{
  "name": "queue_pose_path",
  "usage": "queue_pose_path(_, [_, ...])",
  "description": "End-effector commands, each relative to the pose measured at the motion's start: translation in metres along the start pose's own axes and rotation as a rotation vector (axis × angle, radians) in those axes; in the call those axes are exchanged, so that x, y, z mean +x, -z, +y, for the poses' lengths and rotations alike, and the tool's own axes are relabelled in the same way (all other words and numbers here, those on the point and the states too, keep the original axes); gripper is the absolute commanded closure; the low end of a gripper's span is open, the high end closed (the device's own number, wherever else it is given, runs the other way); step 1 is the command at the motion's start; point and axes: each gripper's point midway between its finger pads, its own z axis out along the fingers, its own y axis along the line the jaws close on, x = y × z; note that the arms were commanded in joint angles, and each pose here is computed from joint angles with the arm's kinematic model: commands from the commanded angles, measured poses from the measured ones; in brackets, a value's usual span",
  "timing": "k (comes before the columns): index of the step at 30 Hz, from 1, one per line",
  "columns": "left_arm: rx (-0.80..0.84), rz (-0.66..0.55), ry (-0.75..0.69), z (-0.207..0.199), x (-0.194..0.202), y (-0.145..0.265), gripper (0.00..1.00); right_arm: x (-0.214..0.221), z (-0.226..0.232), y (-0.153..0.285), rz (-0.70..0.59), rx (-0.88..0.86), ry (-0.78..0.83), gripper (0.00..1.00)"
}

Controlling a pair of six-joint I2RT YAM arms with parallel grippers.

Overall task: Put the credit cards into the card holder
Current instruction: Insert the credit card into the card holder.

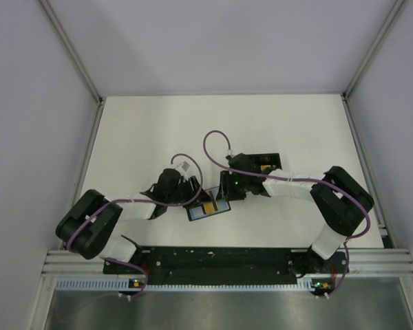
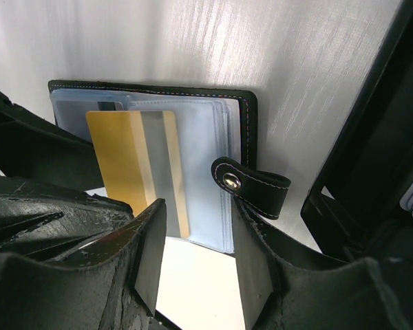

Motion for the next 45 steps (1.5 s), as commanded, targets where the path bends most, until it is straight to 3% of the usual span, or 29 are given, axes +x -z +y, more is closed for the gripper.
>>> queue_pose_path(1, [-0.148, 0.031, -0.032, 0.028, 0.007, 0.007, 0.49, -0.008, 0.002, 0.008, -0.041, 0.023, 0.016, 0.57])
queue_pose_path(12, [-0.179, 0.005, -0.072, 0.024, -0.003, 0.014, 0.42, -0.008, 0.005, 0.01, -0.045, 0.007, 0.018, 0.56])
queue_pose_path(45, [-0.107, 0.103, -0.007, 0.009, 0.008, -0.012, 0.44, -0.009, 0.004, 0.011, -0.048, 0.014, 0.011, 0.56])
